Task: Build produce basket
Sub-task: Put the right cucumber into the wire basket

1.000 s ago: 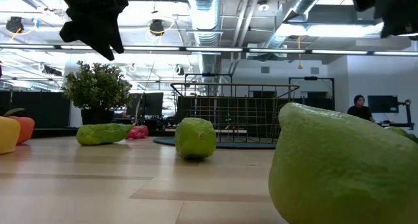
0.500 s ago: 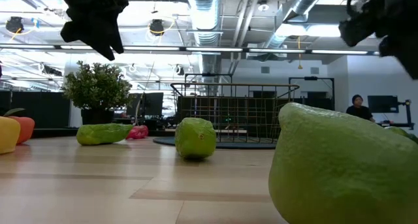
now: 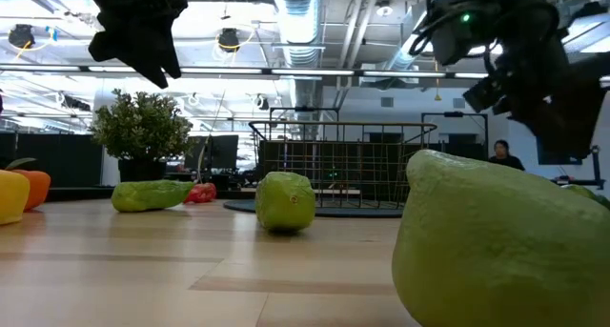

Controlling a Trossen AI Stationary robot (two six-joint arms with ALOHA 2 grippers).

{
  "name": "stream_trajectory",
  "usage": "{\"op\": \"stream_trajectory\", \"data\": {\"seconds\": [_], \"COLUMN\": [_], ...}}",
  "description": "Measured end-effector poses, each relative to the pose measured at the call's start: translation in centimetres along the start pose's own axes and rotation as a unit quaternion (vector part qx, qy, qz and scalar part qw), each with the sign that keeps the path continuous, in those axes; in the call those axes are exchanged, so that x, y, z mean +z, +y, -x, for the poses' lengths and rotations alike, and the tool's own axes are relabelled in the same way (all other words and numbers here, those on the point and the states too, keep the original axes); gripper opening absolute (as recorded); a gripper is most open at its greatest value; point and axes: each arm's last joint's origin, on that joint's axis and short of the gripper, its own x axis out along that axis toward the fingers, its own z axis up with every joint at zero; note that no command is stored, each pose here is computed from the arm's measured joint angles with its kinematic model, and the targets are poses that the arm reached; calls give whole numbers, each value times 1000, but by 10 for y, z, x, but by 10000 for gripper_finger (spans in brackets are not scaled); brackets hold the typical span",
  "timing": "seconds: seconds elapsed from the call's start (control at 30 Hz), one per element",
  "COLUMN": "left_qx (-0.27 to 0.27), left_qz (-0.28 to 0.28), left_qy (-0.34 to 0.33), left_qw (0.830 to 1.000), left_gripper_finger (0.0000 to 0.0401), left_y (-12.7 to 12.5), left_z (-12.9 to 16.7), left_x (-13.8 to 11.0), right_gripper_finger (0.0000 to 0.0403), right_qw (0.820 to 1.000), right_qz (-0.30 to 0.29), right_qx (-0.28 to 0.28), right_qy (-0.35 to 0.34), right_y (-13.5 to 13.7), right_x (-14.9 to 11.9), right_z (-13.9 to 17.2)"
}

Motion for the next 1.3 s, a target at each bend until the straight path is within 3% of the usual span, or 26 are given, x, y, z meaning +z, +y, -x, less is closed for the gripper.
{"op": "stream_trajectory", "data": {"seconds": [0.43, 0.97, 1.17, 1.3], "left_qx": [0, 1, 1, 0], "left_qz": [23, 38, 49, 50], "left_qy": [0, -3, -3, -4], "left_qw": [1000, 999, 999, 999], "left_gripper_finger": [162, 162, 162, 162], "left_y": [0, 0, 0, 0], "left_z": [0, 0, 0, 0], "left_x": [0, 0, 0, 0], "right_gripper_finger": [250, 250, 250, 250], "right_qw": [1000, 996, 993, 992], "right_qz": [-6, 85, 113, 122], "right_qx": [12, 5, -3, -7], "right_qy": [10, -35, -27, -11], "right_y": [-16, 4, 2, 1], "right_x": [6, 5, 5, 5], "right_z": [-14, -45, -41, -21]}}
